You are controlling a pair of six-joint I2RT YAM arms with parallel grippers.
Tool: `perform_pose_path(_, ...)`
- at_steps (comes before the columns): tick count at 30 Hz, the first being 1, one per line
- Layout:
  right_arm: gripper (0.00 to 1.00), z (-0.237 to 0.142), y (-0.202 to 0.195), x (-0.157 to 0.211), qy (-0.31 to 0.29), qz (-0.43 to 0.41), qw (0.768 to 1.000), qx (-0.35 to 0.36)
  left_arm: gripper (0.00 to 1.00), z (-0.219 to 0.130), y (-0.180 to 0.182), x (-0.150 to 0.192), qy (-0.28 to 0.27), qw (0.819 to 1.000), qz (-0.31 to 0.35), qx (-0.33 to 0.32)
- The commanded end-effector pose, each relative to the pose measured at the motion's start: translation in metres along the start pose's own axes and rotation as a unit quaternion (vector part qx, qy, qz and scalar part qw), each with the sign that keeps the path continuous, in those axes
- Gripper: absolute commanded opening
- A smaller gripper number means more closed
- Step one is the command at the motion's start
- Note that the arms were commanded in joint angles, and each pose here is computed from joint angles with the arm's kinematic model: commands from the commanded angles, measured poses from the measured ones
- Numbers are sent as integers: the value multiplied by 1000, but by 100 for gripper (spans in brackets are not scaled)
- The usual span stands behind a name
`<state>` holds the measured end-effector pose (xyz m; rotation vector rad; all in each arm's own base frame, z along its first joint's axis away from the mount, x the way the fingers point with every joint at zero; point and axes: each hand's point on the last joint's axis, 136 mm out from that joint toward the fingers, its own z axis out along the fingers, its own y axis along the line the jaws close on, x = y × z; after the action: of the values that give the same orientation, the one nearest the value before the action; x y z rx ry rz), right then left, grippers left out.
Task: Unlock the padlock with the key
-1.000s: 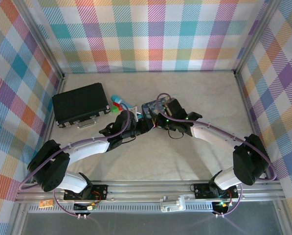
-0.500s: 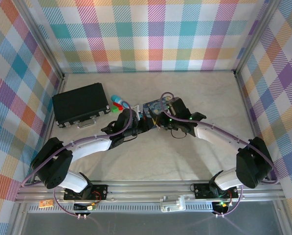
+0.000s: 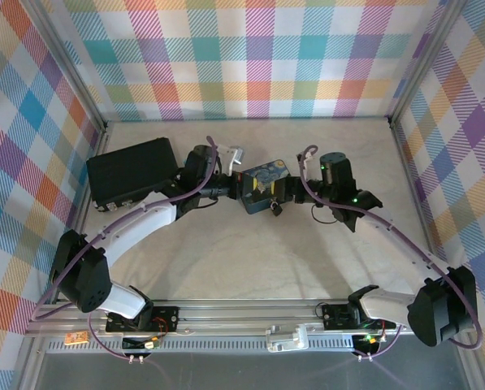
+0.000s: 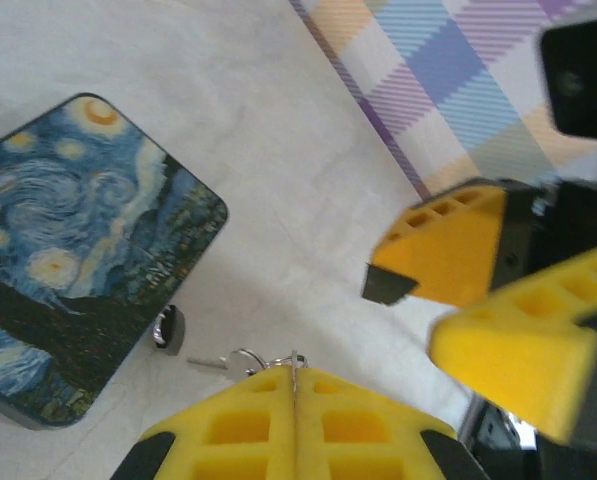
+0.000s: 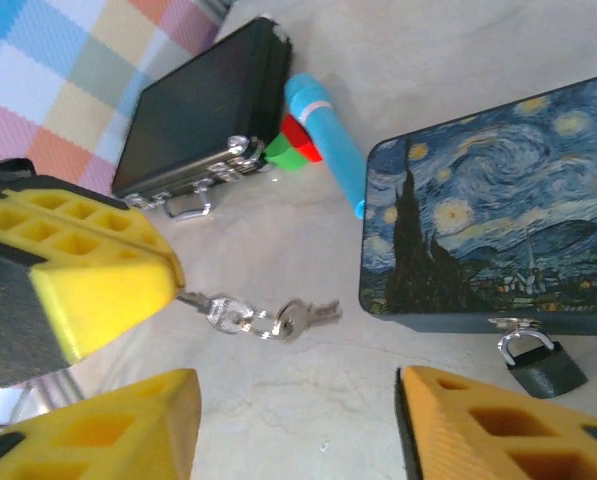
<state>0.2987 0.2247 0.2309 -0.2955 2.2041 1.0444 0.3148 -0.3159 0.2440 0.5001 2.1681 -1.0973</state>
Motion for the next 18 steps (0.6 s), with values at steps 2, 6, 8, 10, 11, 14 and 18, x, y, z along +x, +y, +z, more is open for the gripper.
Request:
perform_pose_path(2, 47, -9, 40, -2, 3, -62, 987, -147, 0, -8, -16, 28, 93, 992, 56, 58)
perform_pose_path(6, 47, -7, 45, 0, 5, -87, 980, -177, 0, -15, -21, 29, 95, 990, 75, 68)
perform_pose_path(8, 45, -4, 47, 3, 15, -90, 976, -198, 0, -17, -23, 27, 87, 991, 79, 70)
perform_pose_path(10, 45, 0, 49, 7, 25, -84, 971, -224, 0, -18, -24, 25, 81, 991, 79, 72)
perform_pose_path(11, 45, 2, 49, 8, 27, -79, 969, -231, 0, -18, -24, 24, 78, 991, 78, 74)
perform_pose_path(14, 45, 6, 46, 13, 27, -70, 968, -240, 0, -18, -26, 21, 72, 991, 76, 78)
perform_pose_path(18, 46, 11, 41, 22, 33, -61, 967, -243, 0, -18, -27, 21, 71, 992, 70, 81)
